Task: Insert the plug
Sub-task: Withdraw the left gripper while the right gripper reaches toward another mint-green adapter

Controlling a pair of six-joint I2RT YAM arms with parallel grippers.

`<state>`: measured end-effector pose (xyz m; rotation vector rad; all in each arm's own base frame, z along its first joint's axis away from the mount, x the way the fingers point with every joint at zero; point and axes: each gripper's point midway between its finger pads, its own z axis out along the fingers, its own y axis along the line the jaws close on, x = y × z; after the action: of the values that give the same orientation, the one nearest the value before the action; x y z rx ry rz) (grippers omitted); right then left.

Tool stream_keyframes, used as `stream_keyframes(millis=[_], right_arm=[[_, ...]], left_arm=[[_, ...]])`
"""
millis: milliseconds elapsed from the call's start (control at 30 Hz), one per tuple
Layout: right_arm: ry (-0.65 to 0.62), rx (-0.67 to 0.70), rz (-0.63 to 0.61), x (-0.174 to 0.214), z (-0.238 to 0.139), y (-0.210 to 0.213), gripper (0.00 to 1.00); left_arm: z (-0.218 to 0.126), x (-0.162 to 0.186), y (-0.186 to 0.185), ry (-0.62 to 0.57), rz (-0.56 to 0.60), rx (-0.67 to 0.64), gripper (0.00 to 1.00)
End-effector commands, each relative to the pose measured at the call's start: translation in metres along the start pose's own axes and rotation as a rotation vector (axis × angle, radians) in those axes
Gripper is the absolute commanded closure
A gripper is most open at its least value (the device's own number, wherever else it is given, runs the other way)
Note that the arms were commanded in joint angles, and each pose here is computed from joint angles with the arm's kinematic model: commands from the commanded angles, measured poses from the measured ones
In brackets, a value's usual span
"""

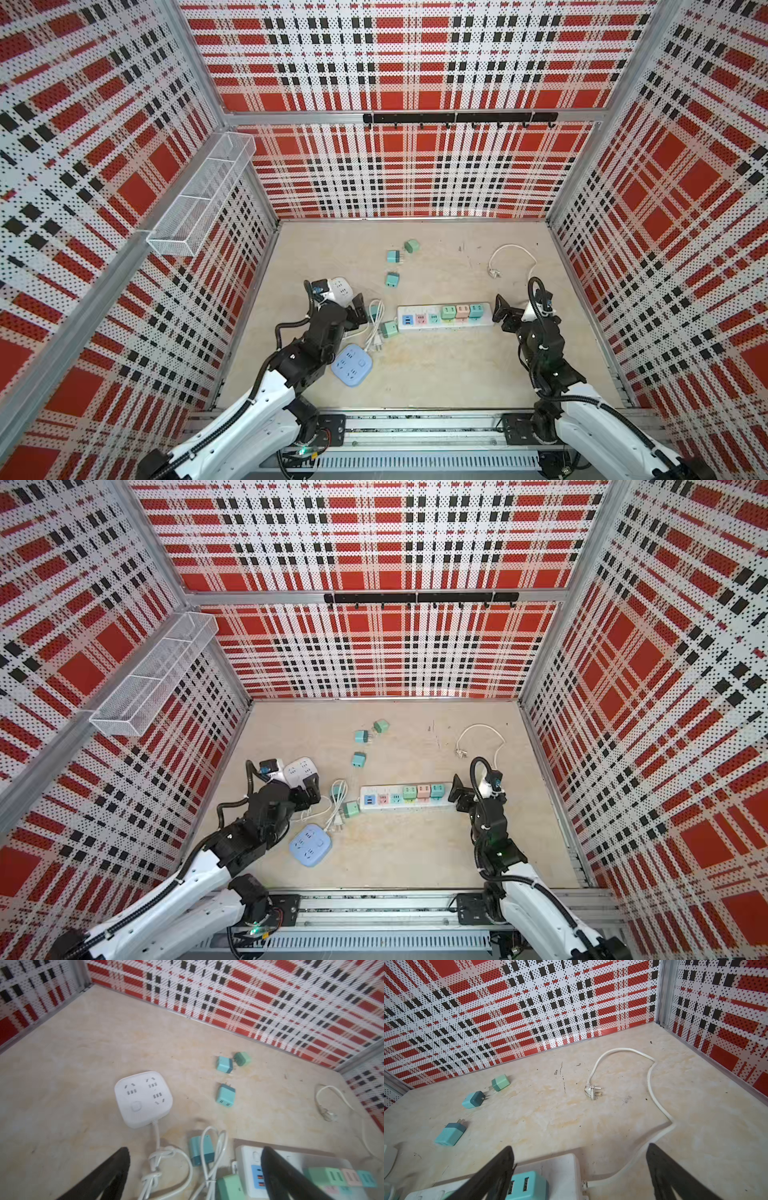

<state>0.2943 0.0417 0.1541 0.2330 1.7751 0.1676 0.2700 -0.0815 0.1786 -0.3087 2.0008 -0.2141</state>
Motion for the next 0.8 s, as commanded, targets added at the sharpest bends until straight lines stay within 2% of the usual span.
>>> stream_keyframes(millis=[0,67,133,167,267,333,367,467,533,633,700,767], right_arm=[[-0.002,-0.022,-0.007,-0.002,0.003,0.005,0.00],[0.004,-0.024,-0.010,-0.001,0.004,0.006,0.00],[0.016,-0.030,-0.018,0.000,0.007,0.009,0.00],[0.025,-0.038,-0.023,0.001,0.008,0.010,0.01],[0.036,-0.087,-0.039,0.002,0.010,0.020,0.16],[0.045,-0.146,-0.059,0.003,0.010,0.032,0.19],[0.066,-0.192,-0.061,0.001,0.009,0.043,0.19],[0.193,-0.287,-0.016,-0.001,-0.003,0.075,0.31],[0.196,-0.402,-0.040,-0.009,-0.019,0.110,0.31],[0.221,-0.506,-0.077,-0.011,-0.033,0.151,0.30],[0.270,-0.550,-0.088,-0.001,-0.035,0.178,0.31],[0.328,-0.582,-0.111,0.013,-0.031,0.206,0.38]], left_arm=[[-0.007,-0.004,0.037,-0.009,-0.033,-0.157,0.01],[-0.011,0.002,0.049,0.031,0.062,-0.201,0.01],[-0.010,0.009,0.060,0.021,0.063,-0.241,0.01],[-0.007,0.014,0.059,0.018,0.059,-0.219,0.01],[0.001,0.027,0.034,0.033,0.078,-0.052,0.01],[0.000,0.027,0.031,0.035,0.089,-0.029,0.01],[-0.001,0.026,0.034,0.030,0.094,-0.042,0.00],[-0.007,0.025,0.031,0.050,0.084,-0.017,0.01],[-0.017,0.023,0.032,0.083,0.098,-0.020,0.01],[-0.017,0.022,0.046,0.031,0.089,-0.070,0.01],[-0.014,0.029,0.040,0.023,0.059,-0.011,0.01],[-0.019,0.031,0.038,0.035,0.072,0.010,0.01]])
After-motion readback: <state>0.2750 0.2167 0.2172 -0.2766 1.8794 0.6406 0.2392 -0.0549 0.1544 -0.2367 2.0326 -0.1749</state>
